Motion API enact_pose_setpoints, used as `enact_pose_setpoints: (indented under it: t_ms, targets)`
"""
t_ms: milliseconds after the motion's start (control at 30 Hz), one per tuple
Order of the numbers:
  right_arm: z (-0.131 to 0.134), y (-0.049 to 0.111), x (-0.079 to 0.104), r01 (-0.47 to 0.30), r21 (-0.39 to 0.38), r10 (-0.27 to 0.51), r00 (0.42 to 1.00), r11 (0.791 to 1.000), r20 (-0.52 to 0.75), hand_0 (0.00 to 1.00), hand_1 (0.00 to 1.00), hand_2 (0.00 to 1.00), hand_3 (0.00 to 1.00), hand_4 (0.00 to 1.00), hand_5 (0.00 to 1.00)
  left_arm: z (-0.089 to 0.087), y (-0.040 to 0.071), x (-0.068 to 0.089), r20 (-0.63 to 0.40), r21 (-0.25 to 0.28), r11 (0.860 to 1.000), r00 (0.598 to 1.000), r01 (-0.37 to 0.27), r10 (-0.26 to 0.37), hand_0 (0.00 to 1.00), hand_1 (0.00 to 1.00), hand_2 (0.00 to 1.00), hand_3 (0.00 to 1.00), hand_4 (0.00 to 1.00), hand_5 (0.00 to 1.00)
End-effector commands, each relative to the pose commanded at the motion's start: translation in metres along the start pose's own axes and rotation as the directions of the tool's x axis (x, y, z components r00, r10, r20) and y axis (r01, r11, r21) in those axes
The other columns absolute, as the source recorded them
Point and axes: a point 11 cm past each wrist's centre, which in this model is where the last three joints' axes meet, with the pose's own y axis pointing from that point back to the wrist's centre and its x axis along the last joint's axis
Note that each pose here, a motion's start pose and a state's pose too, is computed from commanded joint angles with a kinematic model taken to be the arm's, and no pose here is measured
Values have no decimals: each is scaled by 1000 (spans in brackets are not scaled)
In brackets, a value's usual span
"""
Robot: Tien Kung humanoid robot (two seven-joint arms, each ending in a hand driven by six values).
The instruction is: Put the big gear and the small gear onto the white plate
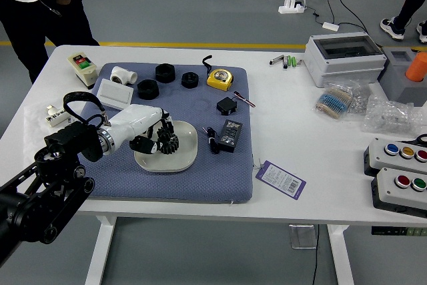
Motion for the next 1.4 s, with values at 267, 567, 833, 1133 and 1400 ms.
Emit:
enact_pose_setpoints:
  t_ms: [267,567,833,1133,1400]
  targets:
    - [-1,0,-1,2,2,-2,1000,1000,-2,701,708,735,561,792,649,3,-3,-5,5,-5,1000,1000,14,-14,322,361,418,455,62,2]
    - [0,0,0,1,1,-1,1000,1000,-3,703,709,734,561,792,650,3,-7,-7,3,-5,1000,1000,12,-12,322,364,423,470,59,2]
    - [1,0,1,1,0,-1,1000,1000,-4,703,708,734,562,792,650,5,-8,-5,5,-5,1000,1000,13,-13,323,371,429,472,47,2]
    - [3,0,2,-1,-2,1,1000,1000,-7,702,707,735,561,793,650,0,-7,-4,4,6,1000,1000,9,-9,323,372,429,470,31,2]
    - [3,0,2,-1,-3,1,1000,1000,-6,702,708,735,561,793,650,-2,-6,-6,7,10,1000,1000,19,-19,323,376,435,483,28,2]
